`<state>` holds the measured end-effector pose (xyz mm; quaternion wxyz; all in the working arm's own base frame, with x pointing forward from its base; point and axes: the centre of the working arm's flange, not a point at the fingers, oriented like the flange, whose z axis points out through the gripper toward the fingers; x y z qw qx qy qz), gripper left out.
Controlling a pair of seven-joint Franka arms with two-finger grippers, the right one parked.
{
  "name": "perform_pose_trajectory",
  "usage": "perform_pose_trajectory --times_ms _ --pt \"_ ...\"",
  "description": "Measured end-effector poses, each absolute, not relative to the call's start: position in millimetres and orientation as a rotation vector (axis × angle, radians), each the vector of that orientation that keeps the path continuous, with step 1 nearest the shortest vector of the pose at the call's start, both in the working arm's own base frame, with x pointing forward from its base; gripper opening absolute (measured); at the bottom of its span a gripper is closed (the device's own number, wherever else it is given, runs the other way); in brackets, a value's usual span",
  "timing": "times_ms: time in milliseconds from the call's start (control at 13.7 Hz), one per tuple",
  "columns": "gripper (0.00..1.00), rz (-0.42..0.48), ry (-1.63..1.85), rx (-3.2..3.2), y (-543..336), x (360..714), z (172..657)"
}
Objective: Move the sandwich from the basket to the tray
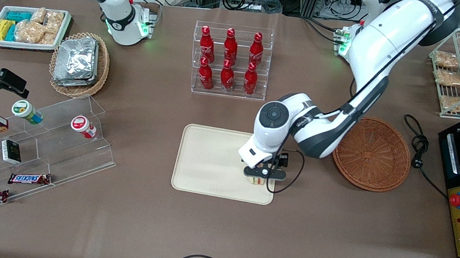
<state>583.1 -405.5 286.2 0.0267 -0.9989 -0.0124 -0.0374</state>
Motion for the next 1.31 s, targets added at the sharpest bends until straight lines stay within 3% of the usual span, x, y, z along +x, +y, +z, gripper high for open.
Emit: perform_pose_trajectory --times_ms 364,728,1311 --pt "1.00 -0.046 -0.223 -3.032 -373.0 607.6 367.4" --pt "1.00 -0.074 -0.410 -3.008 -313.6 625.9 439.6" --pt "1.00 0.013 -0.214 -2.957 -220.8 635.1 485.5"
